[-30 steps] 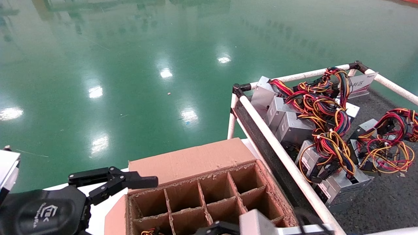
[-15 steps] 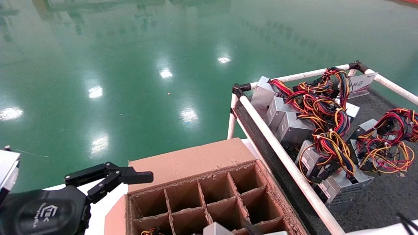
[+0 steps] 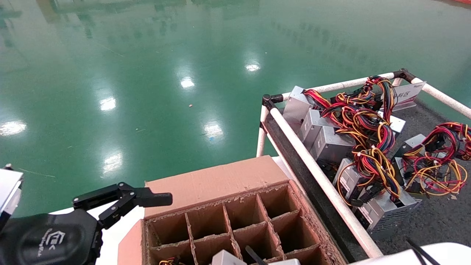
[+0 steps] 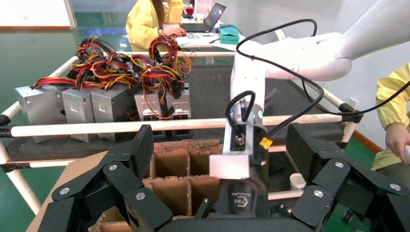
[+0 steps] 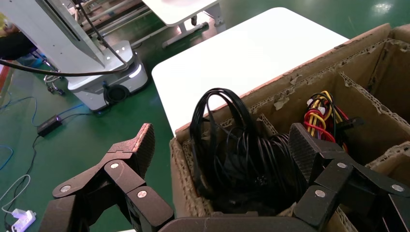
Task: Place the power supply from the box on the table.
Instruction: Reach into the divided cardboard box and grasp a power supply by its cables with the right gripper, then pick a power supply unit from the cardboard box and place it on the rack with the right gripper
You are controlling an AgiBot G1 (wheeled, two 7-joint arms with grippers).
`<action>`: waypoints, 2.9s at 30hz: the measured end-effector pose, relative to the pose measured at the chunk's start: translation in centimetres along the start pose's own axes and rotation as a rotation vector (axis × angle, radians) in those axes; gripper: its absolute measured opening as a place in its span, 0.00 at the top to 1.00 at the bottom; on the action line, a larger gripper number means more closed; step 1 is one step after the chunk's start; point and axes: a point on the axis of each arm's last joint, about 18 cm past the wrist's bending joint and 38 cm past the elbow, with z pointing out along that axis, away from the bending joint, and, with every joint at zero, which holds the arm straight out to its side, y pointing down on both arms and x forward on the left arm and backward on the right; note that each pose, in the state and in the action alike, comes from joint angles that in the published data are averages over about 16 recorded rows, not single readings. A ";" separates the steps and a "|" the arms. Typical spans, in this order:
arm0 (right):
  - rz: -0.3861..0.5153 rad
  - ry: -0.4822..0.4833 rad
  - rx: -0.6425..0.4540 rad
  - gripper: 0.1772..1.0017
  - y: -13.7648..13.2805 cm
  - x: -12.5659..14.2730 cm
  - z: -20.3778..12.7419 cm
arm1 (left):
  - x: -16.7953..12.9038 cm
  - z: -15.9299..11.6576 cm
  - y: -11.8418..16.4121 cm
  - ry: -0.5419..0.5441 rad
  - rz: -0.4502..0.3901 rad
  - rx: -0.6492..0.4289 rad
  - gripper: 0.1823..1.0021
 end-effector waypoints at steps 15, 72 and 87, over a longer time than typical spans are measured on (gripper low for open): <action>0.001 0.012 -0.001 0.00 0.2 1.9 1.8 | 0.0 0.0 0.0 0.000 0.000 0.000 0.00; 0.036 0.040 0.014 0.90 0.6 2.8 1.1 | 0.0 0.0 0.0 0.000 0.000 0.000 0.00; 0.100 0.042 0.132 0.96 -3.9 2.0 -2.5 | 0.0 0.0 0.0 0.000 0.000 0.000 0.00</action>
